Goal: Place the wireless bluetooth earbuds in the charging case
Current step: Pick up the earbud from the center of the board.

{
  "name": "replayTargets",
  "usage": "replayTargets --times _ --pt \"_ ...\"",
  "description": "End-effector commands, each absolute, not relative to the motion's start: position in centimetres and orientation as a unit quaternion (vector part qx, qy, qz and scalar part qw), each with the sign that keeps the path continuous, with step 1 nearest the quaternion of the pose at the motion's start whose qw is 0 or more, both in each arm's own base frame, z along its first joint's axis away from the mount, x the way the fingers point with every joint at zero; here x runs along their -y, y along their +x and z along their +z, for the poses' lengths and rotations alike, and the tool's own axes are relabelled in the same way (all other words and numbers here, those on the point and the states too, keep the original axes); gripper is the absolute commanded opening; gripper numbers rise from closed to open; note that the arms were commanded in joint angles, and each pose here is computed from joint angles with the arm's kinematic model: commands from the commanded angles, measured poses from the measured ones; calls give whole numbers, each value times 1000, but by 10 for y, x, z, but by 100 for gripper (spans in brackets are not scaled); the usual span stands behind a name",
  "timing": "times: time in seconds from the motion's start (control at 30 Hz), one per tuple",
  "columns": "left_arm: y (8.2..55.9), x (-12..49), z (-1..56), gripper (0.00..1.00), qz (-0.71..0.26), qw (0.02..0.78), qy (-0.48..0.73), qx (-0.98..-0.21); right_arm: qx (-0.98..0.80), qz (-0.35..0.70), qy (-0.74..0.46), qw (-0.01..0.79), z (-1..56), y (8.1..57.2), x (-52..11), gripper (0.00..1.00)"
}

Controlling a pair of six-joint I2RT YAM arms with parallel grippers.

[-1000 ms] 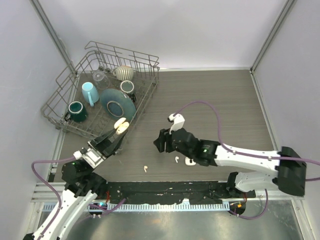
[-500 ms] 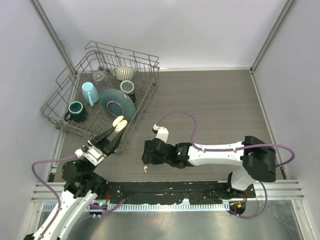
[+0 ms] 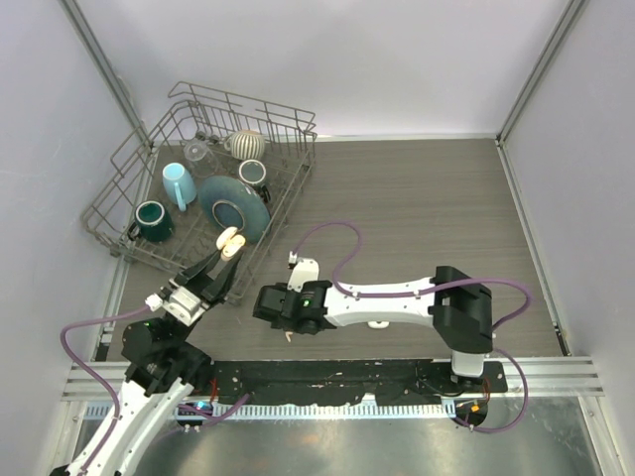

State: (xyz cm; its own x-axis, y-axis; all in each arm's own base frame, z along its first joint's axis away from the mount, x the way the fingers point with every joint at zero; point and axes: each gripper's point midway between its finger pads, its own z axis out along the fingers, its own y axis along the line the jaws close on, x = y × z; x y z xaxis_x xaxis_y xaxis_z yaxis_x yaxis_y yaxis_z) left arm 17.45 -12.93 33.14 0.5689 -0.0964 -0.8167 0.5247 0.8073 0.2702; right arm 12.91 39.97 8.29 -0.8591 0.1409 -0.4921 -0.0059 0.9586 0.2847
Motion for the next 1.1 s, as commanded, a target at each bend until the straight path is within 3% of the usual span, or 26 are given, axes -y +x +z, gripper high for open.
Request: replayTargets --times 0.0,1.07 --pt "170 119 350 0 -175 863 228 -415 -963 94 51 245 71 123 -389 54" --pt "167 117 351 0 -176 865 224 -413 -973 129 63 181 51 133 -412 49"
